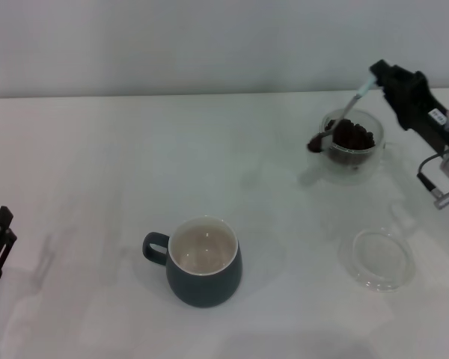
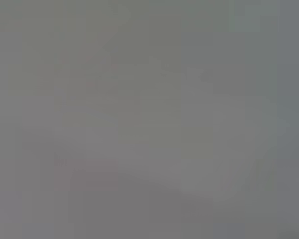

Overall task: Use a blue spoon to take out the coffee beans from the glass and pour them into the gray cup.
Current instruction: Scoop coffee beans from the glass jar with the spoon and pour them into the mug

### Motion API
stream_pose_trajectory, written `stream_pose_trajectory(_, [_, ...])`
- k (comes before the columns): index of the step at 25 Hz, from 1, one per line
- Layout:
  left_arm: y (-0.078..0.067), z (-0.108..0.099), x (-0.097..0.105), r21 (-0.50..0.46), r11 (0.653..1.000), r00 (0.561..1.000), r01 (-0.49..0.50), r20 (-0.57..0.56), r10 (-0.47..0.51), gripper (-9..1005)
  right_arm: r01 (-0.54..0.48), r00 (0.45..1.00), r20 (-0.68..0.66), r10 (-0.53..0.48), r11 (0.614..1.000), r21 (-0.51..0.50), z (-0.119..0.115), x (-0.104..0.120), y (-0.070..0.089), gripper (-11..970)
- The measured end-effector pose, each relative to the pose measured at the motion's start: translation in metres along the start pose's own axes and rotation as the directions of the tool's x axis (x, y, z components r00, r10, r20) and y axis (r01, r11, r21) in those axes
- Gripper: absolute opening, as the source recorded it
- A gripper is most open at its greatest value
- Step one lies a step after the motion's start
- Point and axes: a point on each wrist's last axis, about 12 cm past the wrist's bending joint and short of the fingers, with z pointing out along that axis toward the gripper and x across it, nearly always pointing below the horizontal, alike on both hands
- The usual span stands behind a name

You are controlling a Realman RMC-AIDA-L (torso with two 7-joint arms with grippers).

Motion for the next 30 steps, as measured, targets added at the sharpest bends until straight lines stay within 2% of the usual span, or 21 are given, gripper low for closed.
stream_pose_trajectory(8, [0.000,0.001,0.000,0.002,1.000,1.000,-0.003,-0.001,0.003,735,0.013,0.986,-0.164,-0.027,0.996,-0.088,0.004,0.026,0.014,140])
stream_pose_trajectory(17, [-0.001,0.000,0.001,0.000,1.000,1.000,-0.002,-0.006,0.002,736,0.056,0.933,-0.340,-0.120,0.980,-0.192,0.017,0.062,0.036,140])
stream_pose_trajectory(25, [-0.001,-0.002,0.002,-0.004,1.000,1.000,-0.001,-0.012,0.001,736,0.143,0.897,-0.379,-0.226,0.962,-0.234,0.025,0.080,0.045,141])
stream_pose_trajectory(30, [-0.001,-0.002,0.002,-0.005,1.000,1.000,-0.001,-0.013,0.001,734,0.218,0.871,-0.369,-0.326,0.927,-0.305,0.028,0.086,0.053,142])
